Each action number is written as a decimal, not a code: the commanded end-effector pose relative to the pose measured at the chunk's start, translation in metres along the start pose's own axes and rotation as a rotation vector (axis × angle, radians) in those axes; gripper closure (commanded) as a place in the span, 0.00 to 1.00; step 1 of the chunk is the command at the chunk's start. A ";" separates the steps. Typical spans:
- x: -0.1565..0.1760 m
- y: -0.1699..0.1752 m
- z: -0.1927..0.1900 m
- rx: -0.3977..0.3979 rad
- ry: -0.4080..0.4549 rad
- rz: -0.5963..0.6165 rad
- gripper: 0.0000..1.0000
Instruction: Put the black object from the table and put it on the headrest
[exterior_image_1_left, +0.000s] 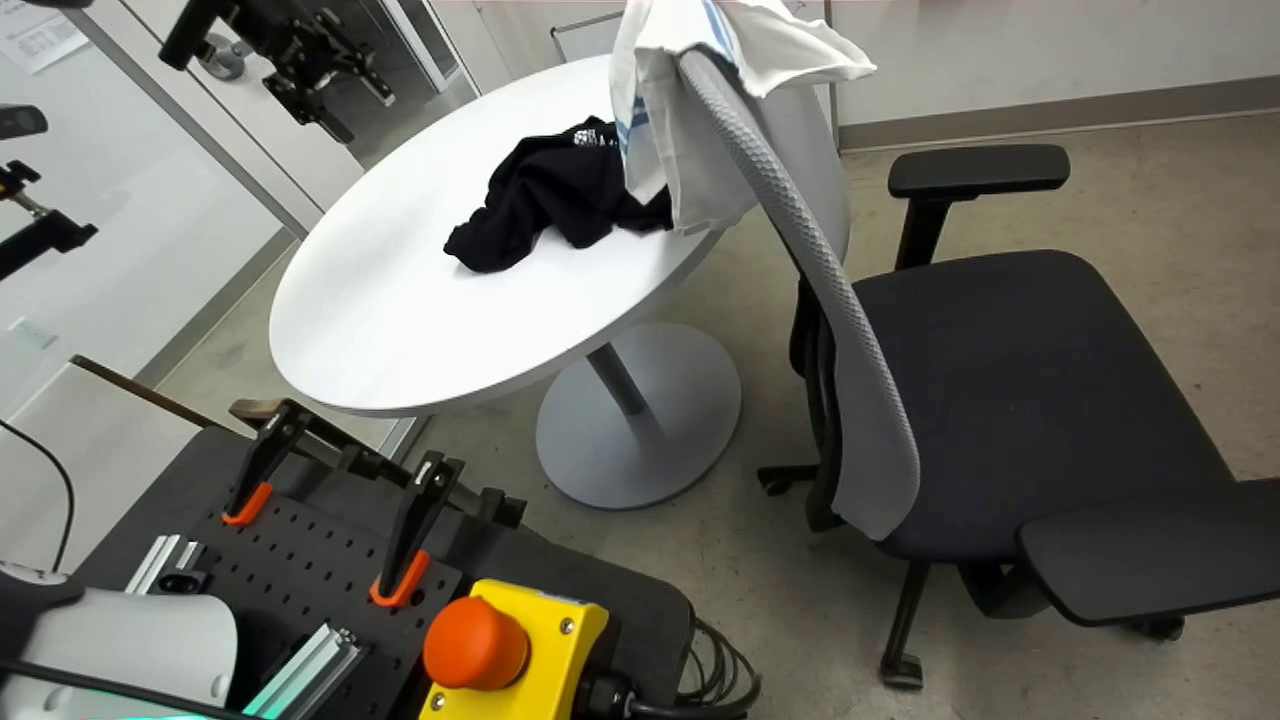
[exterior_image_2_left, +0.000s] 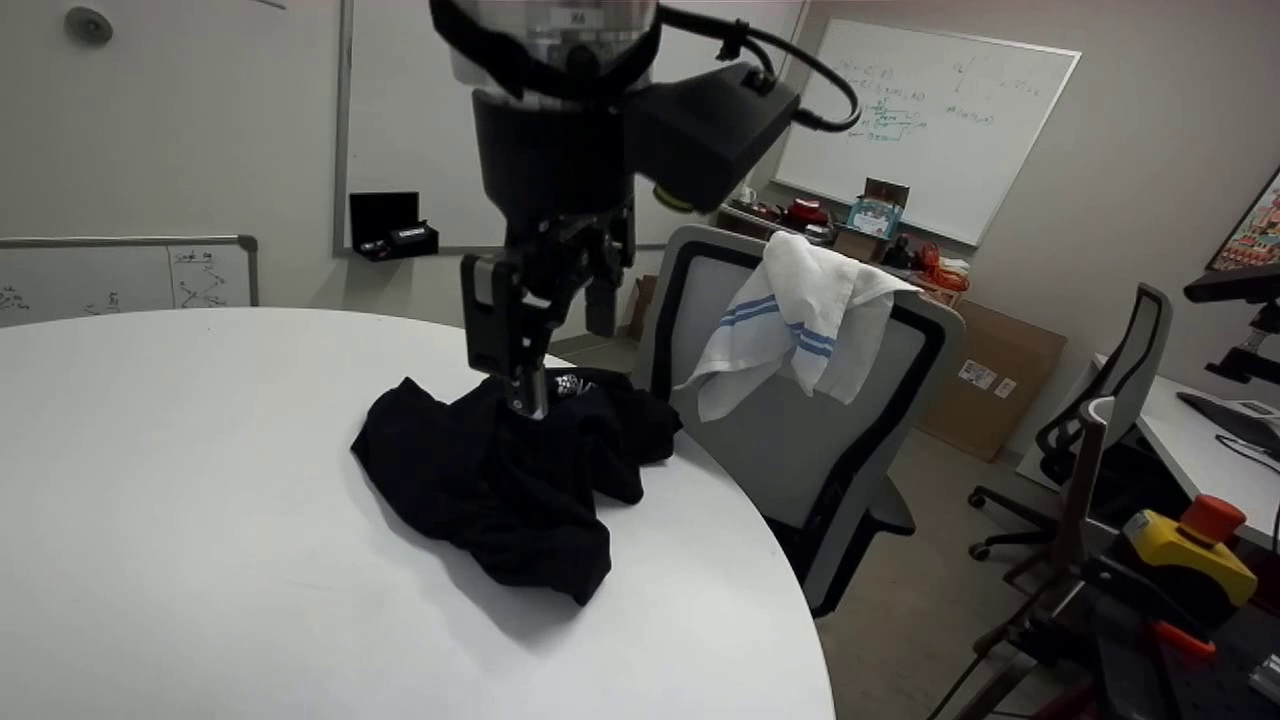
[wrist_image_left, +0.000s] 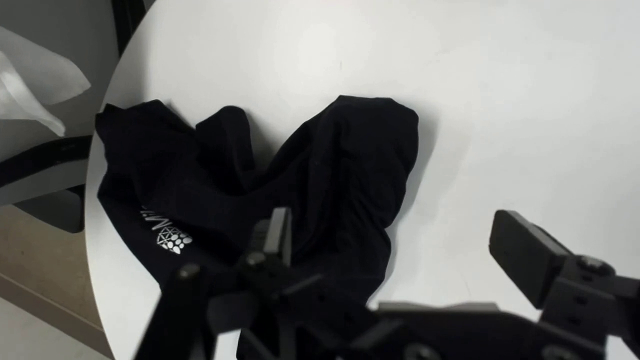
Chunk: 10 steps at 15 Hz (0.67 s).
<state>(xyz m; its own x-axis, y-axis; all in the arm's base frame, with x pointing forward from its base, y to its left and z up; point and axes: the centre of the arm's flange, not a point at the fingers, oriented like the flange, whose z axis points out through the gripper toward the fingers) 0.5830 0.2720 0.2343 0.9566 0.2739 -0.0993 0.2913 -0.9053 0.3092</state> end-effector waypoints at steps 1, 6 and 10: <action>0.028 -0.018 0.038 -0.007 -0.010 0.006 0.00; 0.038 -0.040 0.090 -0.028 -0.080 -0.011 0.00; 0.048 -0.053 0.115 -0.047 -0.101 -0.022 0.03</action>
<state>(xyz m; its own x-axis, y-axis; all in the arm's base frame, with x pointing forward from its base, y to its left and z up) 0.5940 0.2815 0.1212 0.9433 0.2704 -0.1925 0.3221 -0.8856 0.3347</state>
